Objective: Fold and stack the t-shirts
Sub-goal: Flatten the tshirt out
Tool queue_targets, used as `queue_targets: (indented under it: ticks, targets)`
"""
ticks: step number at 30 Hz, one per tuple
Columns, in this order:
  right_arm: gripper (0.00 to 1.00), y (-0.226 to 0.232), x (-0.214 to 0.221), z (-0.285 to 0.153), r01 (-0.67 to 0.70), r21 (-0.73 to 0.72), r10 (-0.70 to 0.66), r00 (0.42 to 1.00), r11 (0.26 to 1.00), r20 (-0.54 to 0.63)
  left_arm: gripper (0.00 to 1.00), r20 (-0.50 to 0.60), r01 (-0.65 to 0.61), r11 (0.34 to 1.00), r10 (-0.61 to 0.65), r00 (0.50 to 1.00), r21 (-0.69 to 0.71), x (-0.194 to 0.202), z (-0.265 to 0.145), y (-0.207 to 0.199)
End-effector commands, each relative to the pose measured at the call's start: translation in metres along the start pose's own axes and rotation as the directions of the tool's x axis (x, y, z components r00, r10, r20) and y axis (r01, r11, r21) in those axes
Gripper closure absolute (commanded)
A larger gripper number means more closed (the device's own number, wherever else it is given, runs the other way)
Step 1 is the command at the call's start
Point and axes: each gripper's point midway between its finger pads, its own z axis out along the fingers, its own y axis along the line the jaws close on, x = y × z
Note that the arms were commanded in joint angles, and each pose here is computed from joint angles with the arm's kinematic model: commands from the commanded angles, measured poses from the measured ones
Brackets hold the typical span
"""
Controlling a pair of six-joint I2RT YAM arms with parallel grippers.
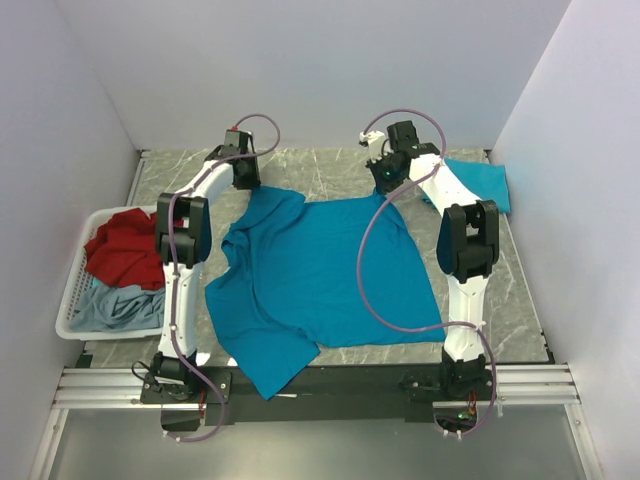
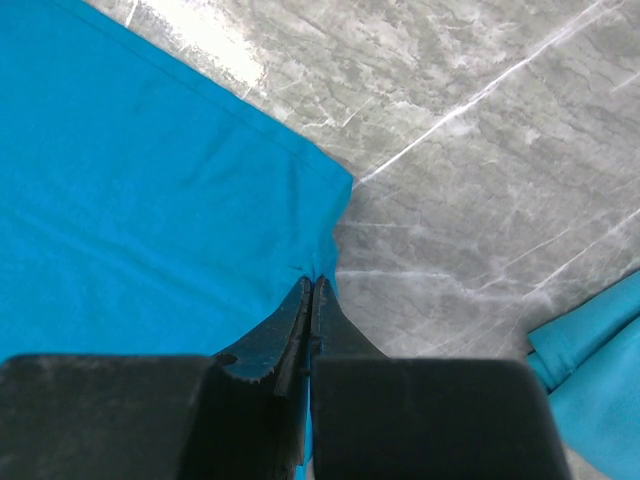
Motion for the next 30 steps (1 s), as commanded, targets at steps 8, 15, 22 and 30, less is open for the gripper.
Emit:
queue_targets:
  ticks: [8,15,22,30]
  targets:
    - [1.0,-0.009,-0.026,-0.024,-0.004,0.016,0.003,0.997,1.0,0.075,1.0,-0.118,-0.042,0.997,0.034,0.992,-0.06,0.039,0.009,0.01]
    - [1.0,-0.008,-0.048,-0.073,0.016,0.051,-0.024,0.989,0.999,0.144,1.0,0.09,-0.02,0.999,0.017,0.996,0.033,-0.042,-0.069,-0.021]
    - [1.0,0.003,-0.06,-0.131,0.032,0.074,-0.048,0.975,0.997,0.215,1.0,0.354,-0.04,0.996,0.009,0.935,0.082,-0.104,-0.192,-0.036]
    - [1.0,0.019,-0.093,-0.27,0.1,0.215,-0.183,0.895,0.971,0.407,1.0,0.676,-0.042,0.986,-0.081,0.732,0.164,-0.137,-0.378,-0.044]
